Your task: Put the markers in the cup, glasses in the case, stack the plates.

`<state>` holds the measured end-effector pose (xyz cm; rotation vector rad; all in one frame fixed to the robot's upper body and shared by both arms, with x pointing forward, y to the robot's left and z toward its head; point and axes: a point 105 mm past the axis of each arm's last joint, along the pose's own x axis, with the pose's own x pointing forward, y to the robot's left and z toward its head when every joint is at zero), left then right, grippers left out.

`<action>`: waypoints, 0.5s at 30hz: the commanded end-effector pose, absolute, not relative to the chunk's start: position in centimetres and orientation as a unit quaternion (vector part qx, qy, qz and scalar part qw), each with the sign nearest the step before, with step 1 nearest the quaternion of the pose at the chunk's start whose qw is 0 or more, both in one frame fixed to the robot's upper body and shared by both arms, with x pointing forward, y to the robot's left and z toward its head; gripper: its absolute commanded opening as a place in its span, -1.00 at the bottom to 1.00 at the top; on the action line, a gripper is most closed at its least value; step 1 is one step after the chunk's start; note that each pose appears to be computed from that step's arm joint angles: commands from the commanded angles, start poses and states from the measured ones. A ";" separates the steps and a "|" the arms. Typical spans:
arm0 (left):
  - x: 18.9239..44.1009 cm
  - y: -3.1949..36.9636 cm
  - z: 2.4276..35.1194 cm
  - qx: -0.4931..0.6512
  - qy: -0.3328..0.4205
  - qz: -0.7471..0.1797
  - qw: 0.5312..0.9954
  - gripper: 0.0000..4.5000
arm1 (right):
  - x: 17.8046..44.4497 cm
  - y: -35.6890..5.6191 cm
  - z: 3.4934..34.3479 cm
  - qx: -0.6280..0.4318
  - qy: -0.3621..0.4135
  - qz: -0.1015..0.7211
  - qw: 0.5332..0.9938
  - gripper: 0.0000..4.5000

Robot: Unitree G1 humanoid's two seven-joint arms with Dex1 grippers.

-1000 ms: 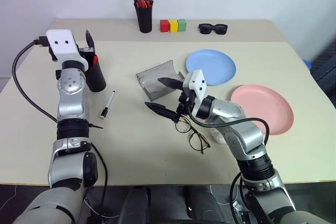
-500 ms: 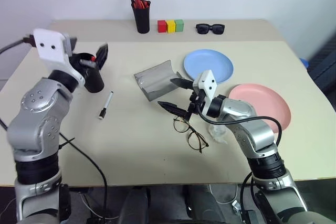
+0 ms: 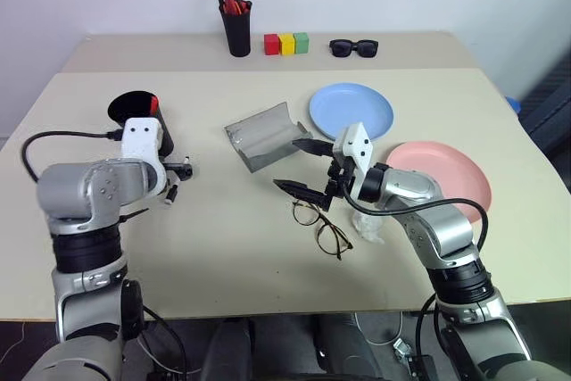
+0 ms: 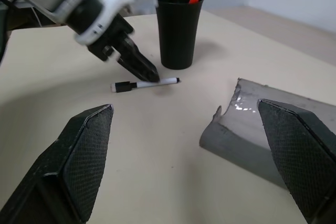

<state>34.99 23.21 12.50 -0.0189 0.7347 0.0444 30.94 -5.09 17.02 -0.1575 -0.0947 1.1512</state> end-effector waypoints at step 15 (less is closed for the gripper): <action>37.0 21.2 14.6 -0.044 0.264 -0.037 0.963 -0.98 | 29.2 -4.2 17.5 -0.064 -0.062 0.548 0.831 1.00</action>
